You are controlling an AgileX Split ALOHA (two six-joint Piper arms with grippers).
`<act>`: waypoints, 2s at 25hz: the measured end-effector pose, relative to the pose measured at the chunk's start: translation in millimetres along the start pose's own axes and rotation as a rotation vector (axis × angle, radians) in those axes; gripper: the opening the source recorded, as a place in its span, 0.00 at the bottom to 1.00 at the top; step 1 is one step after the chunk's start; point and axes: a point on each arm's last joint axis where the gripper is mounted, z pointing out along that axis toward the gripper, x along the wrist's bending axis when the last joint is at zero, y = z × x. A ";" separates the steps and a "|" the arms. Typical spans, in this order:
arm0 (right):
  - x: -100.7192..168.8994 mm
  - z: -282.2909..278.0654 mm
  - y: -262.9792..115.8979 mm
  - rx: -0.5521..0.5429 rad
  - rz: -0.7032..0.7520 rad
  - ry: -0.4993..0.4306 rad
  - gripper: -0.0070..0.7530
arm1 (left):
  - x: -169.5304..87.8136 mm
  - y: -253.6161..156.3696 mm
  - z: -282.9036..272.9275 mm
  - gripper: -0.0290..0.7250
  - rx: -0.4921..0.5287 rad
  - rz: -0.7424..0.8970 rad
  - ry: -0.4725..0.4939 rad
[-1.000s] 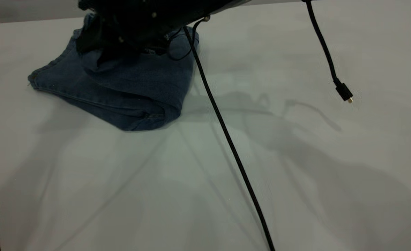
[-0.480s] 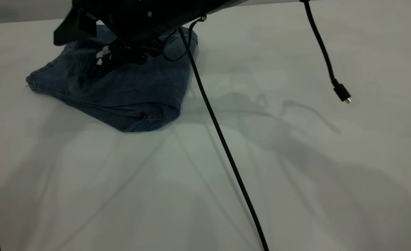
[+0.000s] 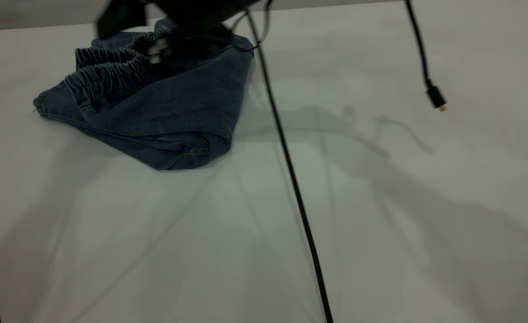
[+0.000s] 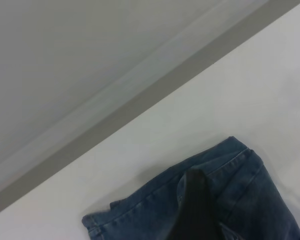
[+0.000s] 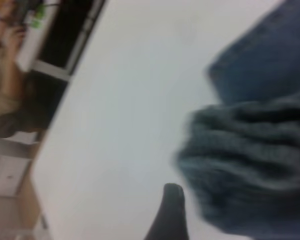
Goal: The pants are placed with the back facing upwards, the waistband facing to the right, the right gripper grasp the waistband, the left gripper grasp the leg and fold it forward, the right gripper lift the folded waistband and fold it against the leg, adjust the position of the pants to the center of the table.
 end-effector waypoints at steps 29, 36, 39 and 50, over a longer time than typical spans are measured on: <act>53.9 -357.7 72.3 -0.020 -0.209 -0.758 0.78 | -40.1 -5.9 58.5 0.71 0.087 0.038 -0.122; 125.2 -395.9 57.6 -0.145 -0.290 -0.713 0.78 | -78.5 -18.1 107.2 0.71 0.190 0.131 -0.146; 142.5 -406.3 51.7 -0.176 -0.315 -0.712 0.78 | -87.4 -34.3 136.0 0.71 0.262 0.131 -0.178; 152.3 -412.5 48.2 -0.196 -0.335 -0.715 0.78 | -97.7 -86.4 207.7 0.71 0.453 0.095 -0.228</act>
